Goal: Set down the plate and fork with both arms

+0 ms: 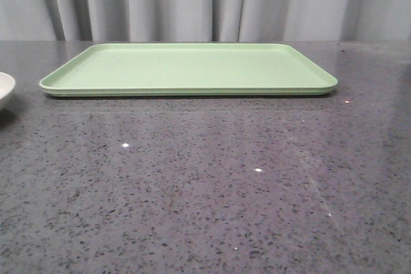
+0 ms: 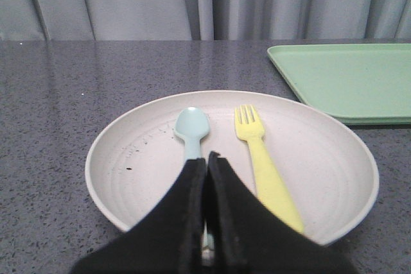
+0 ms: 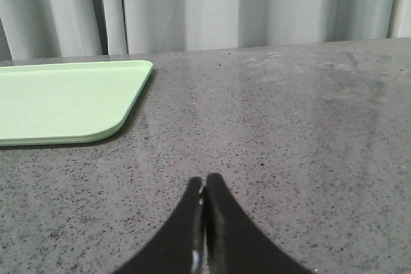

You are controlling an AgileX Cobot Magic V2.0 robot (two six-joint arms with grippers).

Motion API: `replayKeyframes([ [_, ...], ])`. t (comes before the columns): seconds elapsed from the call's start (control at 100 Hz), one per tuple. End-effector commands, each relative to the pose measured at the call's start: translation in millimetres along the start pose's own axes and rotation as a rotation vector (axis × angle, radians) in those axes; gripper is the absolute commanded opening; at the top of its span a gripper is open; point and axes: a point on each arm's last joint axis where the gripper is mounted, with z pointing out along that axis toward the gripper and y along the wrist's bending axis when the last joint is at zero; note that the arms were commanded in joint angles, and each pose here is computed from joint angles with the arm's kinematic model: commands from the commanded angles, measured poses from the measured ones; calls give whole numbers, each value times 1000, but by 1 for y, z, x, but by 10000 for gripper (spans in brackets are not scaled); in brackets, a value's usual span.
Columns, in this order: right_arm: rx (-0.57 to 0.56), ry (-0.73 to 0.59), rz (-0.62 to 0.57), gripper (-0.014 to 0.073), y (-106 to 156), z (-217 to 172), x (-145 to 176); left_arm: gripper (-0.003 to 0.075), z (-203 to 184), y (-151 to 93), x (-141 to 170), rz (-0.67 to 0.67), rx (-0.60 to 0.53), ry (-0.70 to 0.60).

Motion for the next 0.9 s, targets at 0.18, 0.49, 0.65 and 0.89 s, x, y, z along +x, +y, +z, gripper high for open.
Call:
replayKeyframes([
  [0.18, -13, -117, -24, -3, 2, -3, -11, -20, -2, -1, -5, -9, 10, -99],
  [0.49, -13, -117, -24, -3, 2, -3, -11, -20, -3, -1, -9, -9, 15, -146],
  [0.65, -14, -119, -24, -3, 2, -3, -11, -20, -3, -1, -10, -9, 16, -159],
  [0.89, -15, -125, -10, -3, 2, -3, -13, -20, -4, -2, -16, -9, 18, -184],
])
